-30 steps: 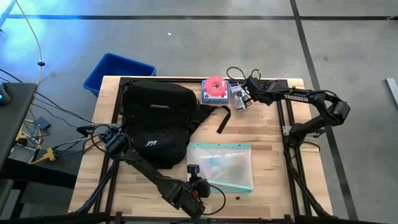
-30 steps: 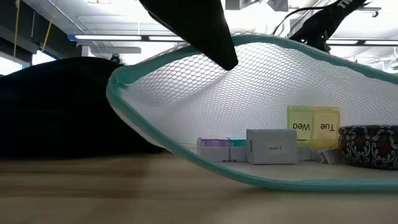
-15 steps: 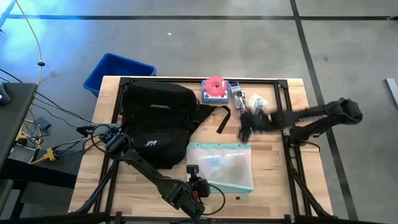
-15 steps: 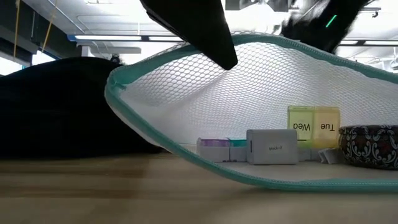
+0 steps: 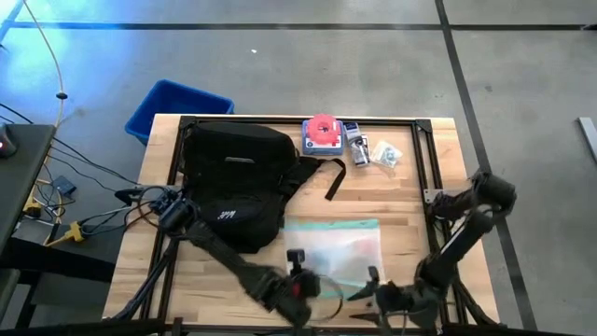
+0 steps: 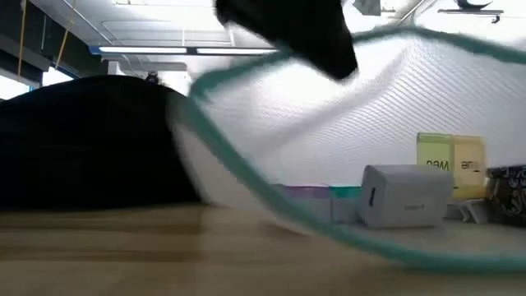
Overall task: Unpack backpack
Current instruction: Remove the white charger from the zip bag
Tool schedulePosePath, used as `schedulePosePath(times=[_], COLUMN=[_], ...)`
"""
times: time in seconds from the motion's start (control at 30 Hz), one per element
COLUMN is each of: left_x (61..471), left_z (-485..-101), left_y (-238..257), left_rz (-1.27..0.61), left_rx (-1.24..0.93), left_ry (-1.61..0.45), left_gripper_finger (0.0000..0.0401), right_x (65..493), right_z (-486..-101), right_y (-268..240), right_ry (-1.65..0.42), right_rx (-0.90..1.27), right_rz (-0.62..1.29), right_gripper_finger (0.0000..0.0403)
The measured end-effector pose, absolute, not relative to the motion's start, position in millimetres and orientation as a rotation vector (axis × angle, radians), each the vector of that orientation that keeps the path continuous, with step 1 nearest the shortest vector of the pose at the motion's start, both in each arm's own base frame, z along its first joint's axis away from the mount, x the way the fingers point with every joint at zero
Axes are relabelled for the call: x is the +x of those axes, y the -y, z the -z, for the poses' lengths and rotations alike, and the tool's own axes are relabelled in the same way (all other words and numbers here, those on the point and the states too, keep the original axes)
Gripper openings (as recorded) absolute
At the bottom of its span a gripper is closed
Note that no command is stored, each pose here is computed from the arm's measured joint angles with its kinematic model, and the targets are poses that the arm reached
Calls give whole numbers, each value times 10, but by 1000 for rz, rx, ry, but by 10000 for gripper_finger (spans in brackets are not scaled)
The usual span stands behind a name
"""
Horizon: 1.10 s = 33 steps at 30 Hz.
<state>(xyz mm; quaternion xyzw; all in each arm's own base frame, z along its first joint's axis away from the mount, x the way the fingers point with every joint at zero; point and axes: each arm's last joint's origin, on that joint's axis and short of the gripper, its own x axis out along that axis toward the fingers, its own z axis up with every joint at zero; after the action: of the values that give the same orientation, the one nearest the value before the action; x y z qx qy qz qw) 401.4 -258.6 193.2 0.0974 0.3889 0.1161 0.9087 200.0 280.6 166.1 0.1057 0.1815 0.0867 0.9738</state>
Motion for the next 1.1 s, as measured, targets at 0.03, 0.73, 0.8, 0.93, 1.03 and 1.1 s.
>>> schedulePosePath(times=[0.03,0.73,0.8,0.93,1.03,1.1], left_x=[4036,4001,3994,3979,3977,3974], left_z=[-1940,-1959,-1956,-1944,-1941,-1939], left_y=[2578,2673,2674,2663,2662,2662], left_rz=[-238,-196,-192,-198,-199,-197], left_rx=[192,247,262,271,273,274], left_ry=[-790,-768,-774,-791,-793,-796], left_gripper_finger=[0,0,0,0,0,0], right_x=[2032,3014,3070,3136,3166,3184], right_z=[-1575,-1662,-1644,-1621,-1611,-1592], right_y=[-2816,-2463,-2363,-2189,-2095,-2076], right_ry=[-391,-995,-1064,-1143,-1171,-1175], right_rx=[201,-159,-152,-152,-158,-175], right_rz=[-185,29,-17,-13,14,10], right_gripper_finger=[176,258,285,320,327,327])
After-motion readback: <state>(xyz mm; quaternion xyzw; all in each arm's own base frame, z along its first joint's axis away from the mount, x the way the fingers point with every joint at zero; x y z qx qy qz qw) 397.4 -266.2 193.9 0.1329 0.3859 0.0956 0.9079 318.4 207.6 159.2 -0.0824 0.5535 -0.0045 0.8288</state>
